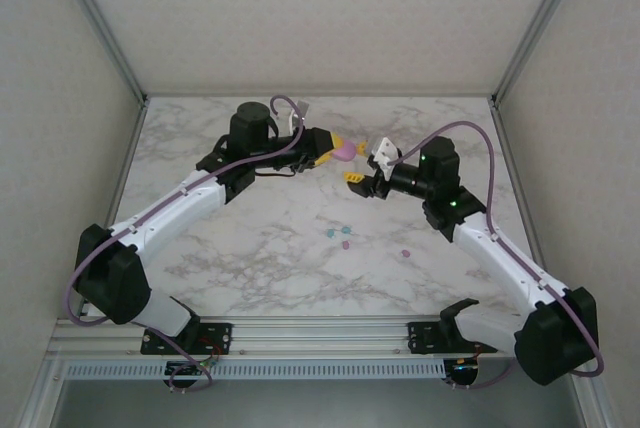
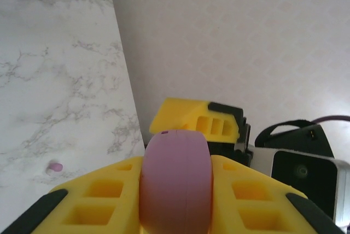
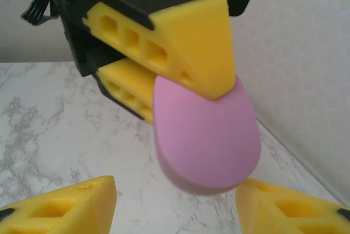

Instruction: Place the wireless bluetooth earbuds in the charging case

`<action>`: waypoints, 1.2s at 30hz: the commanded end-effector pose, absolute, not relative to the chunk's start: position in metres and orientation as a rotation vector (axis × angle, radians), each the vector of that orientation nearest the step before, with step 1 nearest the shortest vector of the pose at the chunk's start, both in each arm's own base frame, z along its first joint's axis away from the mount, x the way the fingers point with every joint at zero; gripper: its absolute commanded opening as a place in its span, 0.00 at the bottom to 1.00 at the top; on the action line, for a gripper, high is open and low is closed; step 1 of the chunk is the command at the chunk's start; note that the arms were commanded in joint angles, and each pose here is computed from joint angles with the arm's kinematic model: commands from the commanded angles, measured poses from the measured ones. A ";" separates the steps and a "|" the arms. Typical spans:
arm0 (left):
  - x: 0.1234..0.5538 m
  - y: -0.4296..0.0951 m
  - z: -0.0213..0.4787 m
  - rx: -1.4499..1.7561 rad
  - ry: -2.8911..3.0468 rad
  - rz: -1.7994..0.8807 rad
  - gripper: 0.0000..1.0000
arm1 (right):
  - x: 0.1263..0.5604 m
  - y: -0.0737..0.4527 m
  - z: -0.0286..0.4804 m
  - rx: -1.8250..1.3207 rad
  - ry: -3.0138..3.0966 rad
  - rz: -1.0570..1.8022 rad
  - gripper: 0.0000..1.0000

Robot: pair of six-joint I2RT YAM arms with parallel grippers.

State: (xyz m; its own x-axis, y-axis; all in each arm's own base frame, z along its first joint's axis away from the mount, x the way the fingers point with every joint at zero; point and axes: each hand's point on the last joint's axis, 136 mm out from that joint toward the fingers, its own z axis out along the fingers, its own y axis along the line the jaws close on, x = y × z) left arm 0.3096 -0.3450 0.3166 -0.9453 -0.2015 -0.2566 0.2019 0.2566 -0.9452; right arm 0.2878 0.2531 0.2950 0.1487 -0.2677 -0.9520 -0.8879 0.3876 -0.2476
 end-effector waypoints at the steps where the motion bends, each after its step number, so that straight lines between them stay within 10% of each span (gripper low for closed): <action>1: 0.297 -0.341 0.341 0.056 2.153 -1.785 0.10 | 0.293 0.256 0.328 -1.112 1.293 0.635 0.60; 19: 0.295 -0.339 0.342 0.060 2.152 -1.770 0.16 | 0.291 0.262 0.336 -1.130 1.291 0.726 0.35; 25: 0.291 -0.323 0.358 0.200 2.069 -1.574 0.61 | 0.284 0.256 0.333 -1.132 1.387 0.816 0.30; 36: 0.254 -0.274 0.363 0.907 1.476 -0.854 0.69 | 0.249 0.264 0.360 -1.211 1.393 1.167 0.29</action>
State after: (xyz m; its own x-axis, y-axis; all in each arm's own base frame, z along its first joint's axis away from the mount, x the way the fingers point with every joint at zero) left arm 0.2452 -0.2729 0.3738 -0.3231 -0.0572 -0.9447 0.8465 0.4288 -0.3154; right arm 0.2675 0.2609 0.3472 -0.0410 -0.1467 -0.9883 -0.9839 0.1782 0.0144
